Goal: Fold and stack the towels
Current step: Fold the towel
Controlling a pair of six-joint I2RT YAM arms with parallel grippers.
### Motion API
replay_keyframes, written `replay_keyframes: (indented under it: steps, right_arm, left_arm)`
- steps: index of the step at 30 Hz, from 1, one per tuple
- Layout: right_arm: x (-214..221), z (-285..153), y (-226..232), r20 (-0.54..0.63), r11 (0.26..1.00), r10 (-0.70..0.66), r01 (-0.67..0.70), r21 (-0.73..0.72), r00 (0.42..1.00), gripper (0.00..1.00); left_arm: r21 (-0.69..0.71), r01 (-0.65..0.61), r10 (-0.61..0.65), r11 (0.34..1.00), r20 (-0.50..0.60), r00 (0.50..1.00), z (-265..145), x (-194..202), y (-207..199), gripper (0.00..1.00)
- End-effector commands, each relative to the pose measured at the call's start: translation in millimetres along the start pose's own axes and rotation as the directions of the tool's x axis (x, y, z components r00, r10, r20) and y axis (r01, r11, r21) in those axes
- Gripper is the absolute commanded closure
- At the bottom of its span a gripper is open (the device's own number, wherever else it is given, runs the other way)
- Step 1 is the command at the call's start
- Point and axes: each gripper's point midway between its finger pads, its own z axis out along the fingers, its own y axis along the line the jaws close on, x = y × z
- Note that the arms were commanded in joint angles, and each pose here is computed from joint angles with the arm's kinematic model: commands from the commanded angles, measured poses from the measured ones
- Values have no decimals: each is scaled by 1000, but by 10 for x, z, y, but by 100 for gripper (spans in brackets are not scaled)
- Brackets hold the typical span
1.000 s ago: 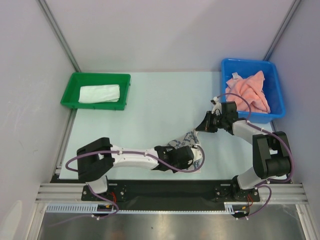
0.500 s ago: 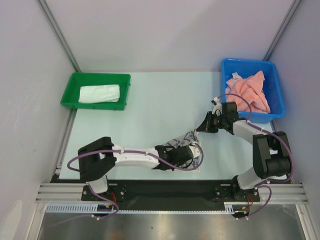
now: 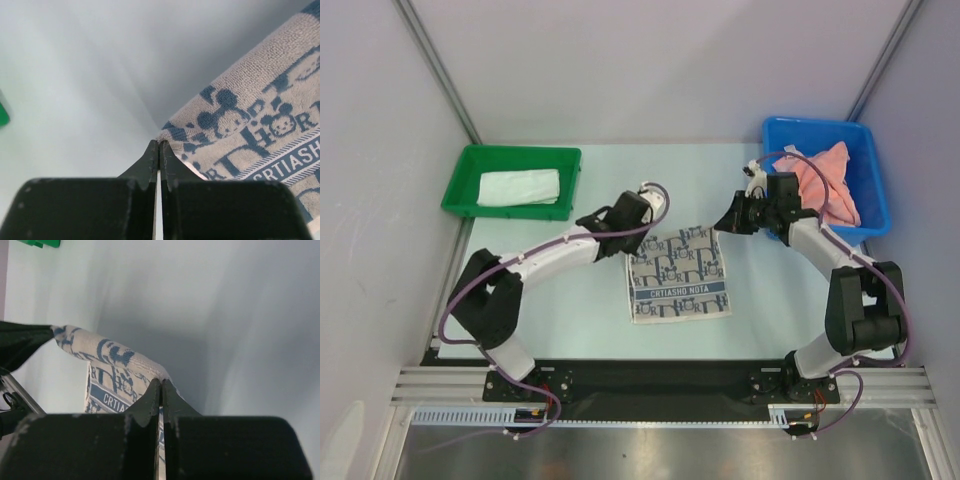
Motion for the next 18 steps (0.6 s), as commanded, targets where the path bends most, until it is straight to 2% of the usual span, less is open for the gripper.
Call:
replay_keyframes:
  steps: [1,7,12,16,18]
  right_arm:
    - [-207,83,-104,8,997,-71,70,27,997,100]
    - [-310,320,-181,-20,992,-123,124,39,992,100]
    - [-438,320,-48,-22,976,-212,213,51,977,100]
    - [-703,-66,189,66,957,-273,264,123,960,100]
    - [-907,-406,423,163,942,-327,306,139,931,100]
  left_arm:
    - [76,-1,-3,997,46,999,49,-332,171,100]
    - [90,4,-10,996,70,997,185,-543,472,100]
    - [204,-41,30,978,60,998,127,-671,367,100]
    - [265,-67,38,962,113,993,-234,-802,303,100]
    - [270,-88,47,959,155,987,-540,-890,322,100]
